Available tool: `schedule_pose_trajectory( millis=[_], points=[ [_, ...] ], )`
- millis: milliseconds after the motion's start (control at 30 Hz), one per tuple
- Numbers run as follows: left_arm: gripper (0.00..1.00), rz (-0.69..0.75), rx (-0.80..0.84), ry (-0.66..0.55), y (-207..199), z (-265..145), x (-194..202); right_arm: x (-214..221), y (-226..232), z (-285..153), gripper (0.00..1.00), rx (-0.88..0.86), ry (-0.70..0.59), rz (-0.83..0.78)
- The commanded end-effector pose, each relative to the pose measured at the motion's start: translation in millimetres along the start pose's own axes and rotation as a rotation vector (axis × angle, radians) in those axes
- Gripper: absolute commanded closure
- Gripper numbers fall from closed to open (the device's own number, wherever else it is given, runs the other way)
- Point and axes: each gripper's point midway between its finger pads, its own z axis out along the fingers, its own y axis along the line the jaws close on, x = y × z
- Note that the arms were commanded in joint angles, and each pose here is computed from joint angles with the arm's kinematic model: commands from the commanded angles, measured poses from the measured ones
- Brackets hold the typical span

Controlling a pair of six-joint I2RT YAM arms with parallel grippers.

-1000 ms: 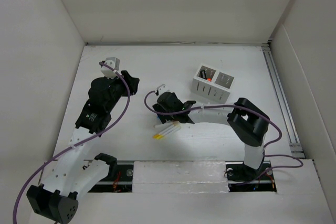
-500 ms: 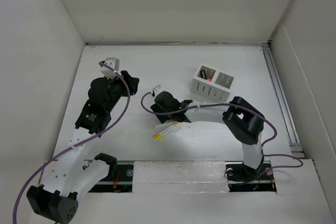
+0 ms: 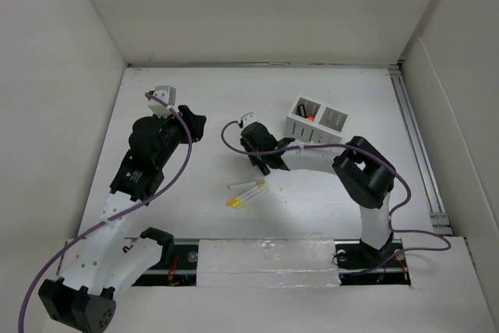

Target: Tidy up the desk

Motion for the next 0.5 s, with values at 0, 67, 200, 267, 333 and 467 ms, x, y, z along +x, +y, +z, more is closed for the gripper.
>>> schedule_pose_trajectory(
  millis=[0,67,200,267,333,467],
  points=[
    [0.62,0.012,0.044,-0.071,-12.1,-6.7,-24.5,-23.7,-18.1,-2.0,0.69,0.063,-0.087,0.076],
    [0.62,0.011,0.038,-0.059,-10.7,-3.8,-21.6,-30.8,-25.3,-5.5,0.76,0.102,-0.119,0.104],
    [0.62,0.012,0.052,-0.062,-13.5,-4.8,-23.0,-52.0,-44.7,-15.3,0.86,0.157,-0.206,0.201],
    [0.62,0.011,0.04,-0.061,-11.3,-3.5,-22.5,-67.1,-59.0,-27.1,0.89,0.182,-0.255,0.257],
    [0.62,0.011,0.042,-0.044,-11.4,-1.5,-19.0,-83.7,-69.4,-42.8,0.91,0.178,-0.317,0.304],
    [0.62,0.011,0.045,-0.056,-12.0,-2.4,-21.4,-117.5,-89.1,-79.0,0.92,0.132,-0.446,0.423]
  ],
)
